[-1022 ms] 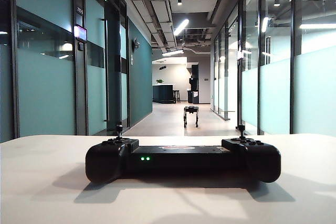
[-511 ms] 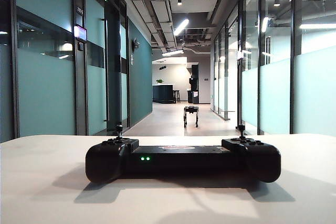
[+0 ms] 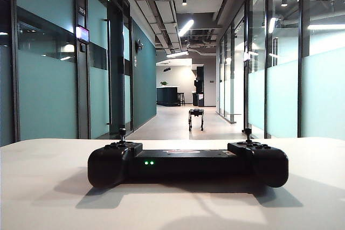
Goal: Push the left joystick on the remote control sitting on the white table forward to make the robot dog walk in a straight line until it approaches the door.
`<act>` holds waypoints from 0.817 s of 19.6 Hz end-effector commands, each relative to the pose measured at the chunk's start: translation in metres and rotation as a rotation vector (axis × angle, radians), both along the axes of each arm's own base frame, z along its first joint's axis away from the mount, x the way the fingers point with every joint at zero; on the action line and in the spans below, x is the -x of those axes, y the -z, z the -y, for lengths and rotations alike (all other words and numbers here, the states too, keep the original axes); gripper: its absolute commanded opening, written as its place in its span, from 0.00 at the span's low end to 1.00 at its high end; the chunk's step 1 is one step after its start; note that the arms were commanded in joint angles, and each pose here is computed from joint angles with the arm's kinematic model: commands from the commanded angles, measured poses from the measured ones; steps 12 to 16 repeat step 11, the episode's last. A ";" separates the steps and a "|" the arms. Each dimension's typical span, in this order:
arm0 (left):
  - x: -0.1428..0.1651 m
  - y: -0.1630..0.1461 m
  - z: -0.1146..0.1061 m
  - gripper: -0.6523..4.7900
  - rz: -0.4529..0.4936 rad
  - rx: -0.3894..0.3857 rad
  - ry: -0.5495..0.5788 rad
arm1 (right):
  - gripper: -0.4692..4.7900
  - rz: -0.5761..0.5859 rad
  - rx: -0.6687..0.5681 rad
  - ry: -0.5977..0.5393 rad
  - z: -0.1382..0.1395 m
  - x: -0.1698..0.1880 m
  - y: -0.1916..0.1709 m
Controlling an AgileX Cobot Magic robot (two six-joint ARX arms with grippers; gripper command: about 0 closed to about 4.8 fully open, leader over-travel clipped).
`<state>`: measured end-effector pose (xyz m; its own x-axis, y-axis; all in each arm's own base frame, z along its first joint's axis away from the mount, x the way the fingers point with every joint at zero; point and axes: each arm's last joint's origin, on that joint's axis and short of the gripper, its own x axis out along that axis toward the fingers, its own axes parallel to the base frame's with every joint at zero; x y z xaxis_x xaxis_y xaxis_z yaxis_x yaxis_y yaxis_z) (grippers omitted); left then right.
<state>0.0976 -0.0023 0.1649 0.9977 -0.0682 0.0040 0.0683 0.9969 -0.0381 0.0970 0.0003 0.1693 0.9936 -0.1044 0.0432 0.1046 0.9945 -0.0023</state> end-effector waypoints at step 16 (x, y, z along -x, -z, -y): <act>0.000 -0.002 0.000 0.11 0.015 -0.004 0.003 | 0.09 0.014 0.002 0.005 0.000 0.000 0.000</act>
